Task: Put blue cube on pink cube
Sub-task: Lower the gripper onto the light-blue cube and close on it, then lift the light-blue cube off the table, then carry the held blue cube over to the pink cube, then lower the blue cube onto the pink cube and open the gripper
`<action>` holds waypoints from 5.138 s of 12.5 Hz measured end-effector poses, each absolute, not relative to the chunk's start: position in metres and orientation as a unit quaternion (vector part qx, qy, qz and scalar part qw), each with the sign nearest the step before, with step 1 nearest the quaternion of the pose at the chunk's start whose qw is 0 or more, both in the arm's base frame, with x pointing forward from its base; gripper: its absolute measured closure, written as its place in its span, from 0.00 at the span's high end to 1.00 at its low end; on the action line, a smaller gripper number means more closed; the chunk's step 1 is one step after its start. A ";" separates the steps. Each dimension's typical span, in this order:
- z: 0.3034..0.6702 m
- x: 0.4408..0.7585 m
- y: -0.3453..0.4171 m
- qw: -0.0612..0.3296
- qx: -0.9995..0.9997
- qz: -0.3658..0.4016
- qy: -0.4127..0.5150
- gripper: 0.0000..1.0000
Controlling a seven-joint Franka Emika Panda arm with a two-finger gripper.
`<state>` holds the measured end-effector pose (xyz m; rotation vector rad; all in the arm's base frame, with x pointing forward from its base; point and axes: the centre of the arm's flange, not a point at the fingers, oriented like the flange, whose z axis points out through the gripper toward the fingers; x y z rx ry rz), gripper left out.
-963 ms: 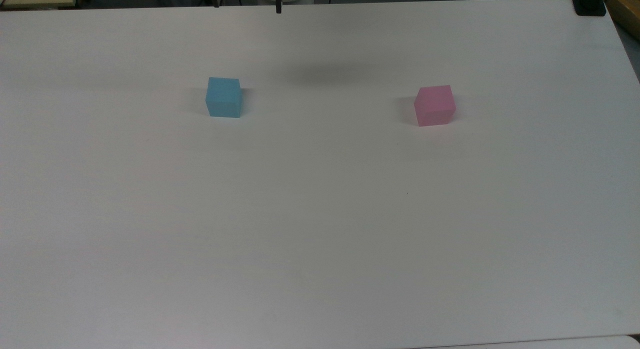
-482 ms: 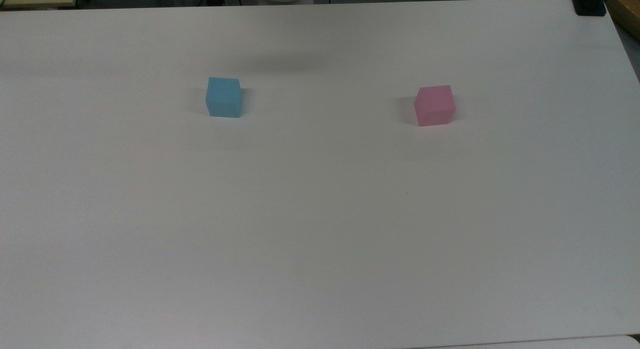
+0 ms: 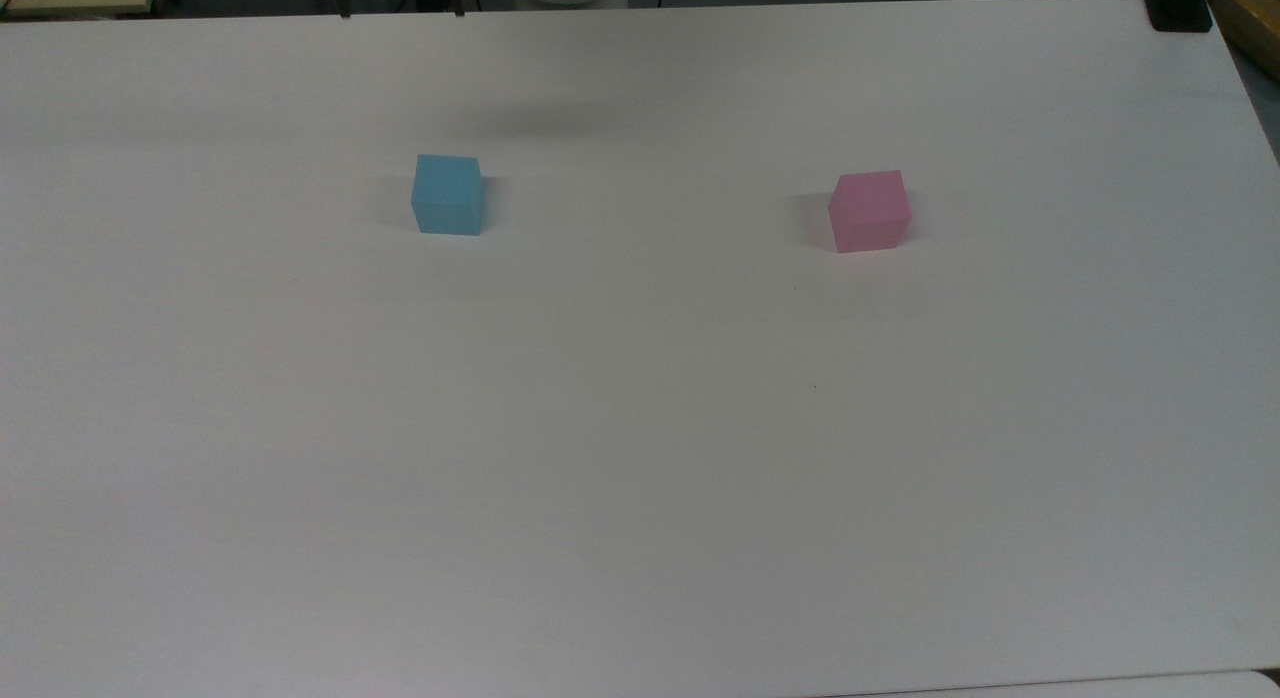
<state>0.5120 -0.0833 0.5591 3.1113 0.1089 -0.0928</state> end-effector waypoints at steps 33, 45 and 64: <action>0.495 0.535 -0.100 0.018 0.998 -0.008 -0.055 0.64; 0.571 0.546 0.150 0.007 1.000 0.023 0.013 0.64; 0.412 0.527 0.380 0.027 0.999 0.000 0.039 0.64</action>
